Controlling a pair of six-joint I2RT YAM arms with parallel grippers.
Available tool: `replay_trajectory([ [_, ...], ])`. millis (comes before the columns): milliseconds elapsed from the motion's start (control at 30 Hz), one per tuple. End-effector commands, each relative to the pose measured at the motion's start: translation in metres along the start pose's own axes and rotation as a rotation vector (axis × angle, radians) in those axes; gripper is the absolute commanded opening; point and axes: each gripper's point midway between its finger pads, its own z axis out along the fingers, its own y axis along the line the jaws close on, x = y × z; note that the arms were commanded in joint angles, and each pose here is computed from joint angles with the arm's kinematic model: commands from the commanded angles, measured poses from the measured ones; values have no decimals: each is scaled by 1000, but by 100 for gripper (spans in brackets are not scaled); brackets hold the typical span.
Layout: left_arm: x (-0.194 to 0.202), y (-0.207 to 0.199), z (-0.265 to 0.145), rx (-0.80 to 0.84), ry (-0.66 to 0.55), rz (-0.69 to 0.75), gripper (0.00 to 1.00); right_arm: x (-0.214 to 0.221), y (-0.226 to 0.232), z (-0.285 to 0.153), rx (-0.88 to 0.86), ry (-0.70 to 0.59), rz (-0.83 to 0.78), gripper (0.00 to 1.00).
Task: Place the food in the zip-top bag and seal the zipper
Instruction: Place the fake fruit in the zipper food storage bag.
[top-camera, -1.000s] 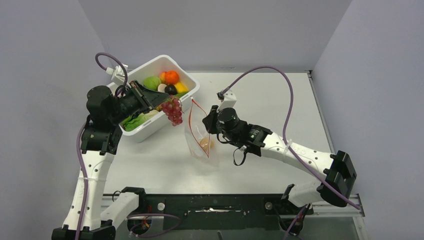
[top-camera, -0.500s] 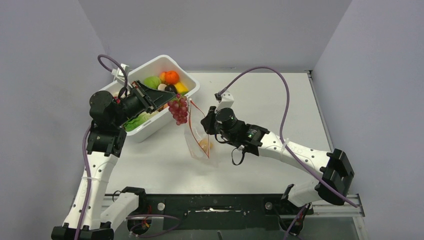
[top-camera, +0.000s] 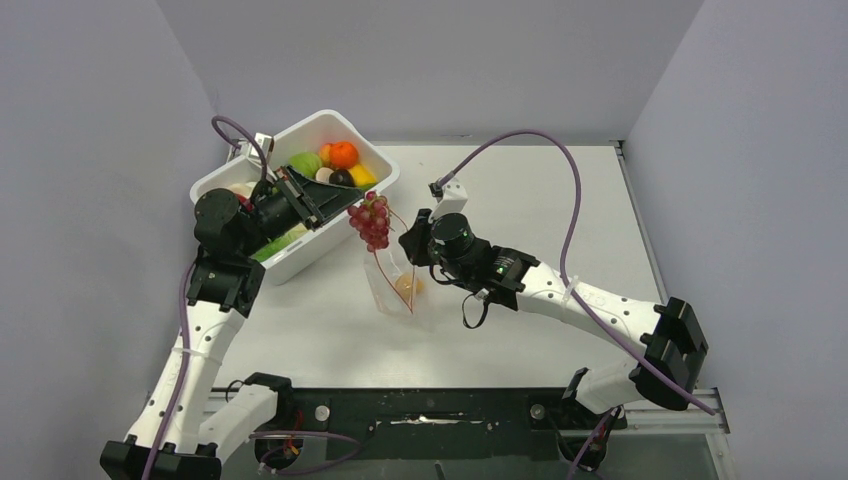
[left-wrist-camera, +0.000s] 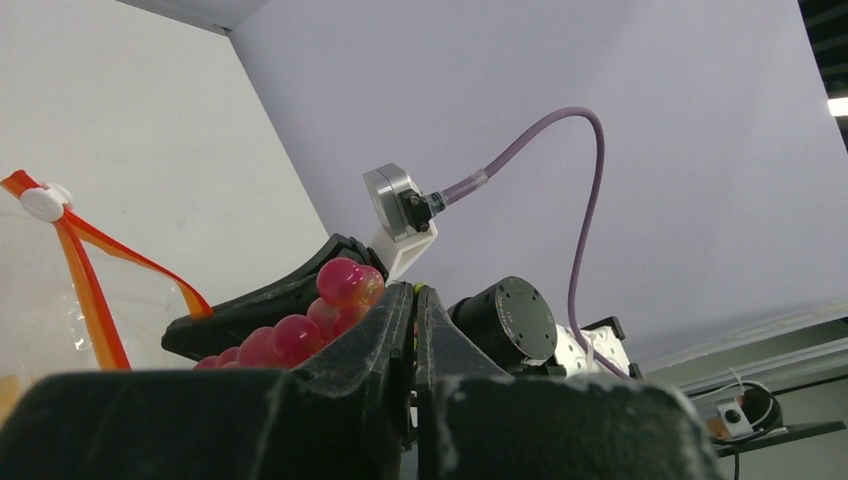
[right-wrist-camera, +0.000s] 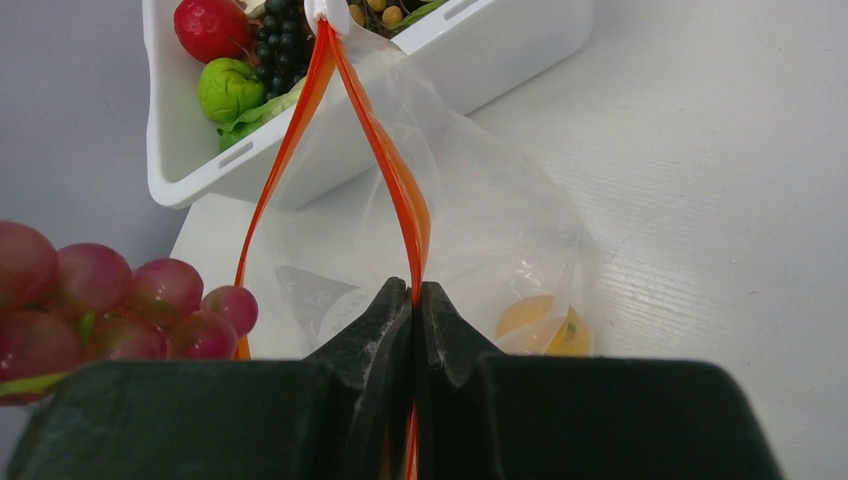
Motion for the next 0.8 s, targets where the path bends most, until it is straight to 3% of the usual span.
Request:
replay_trajectory([
  [0, -5, -14, 2, 74, -48, 54, 0, -35, 30, -3, -87, -95, 52, 0],
  [433, 6, 74, 4, -198, -58, 86, 0, -46, 30, -13, -96, -131, 71, 0],
  [767, 26, 108, 3, -303, 30, 77, 0, -51, 34, -15, -114, -146, 64, 0],
])
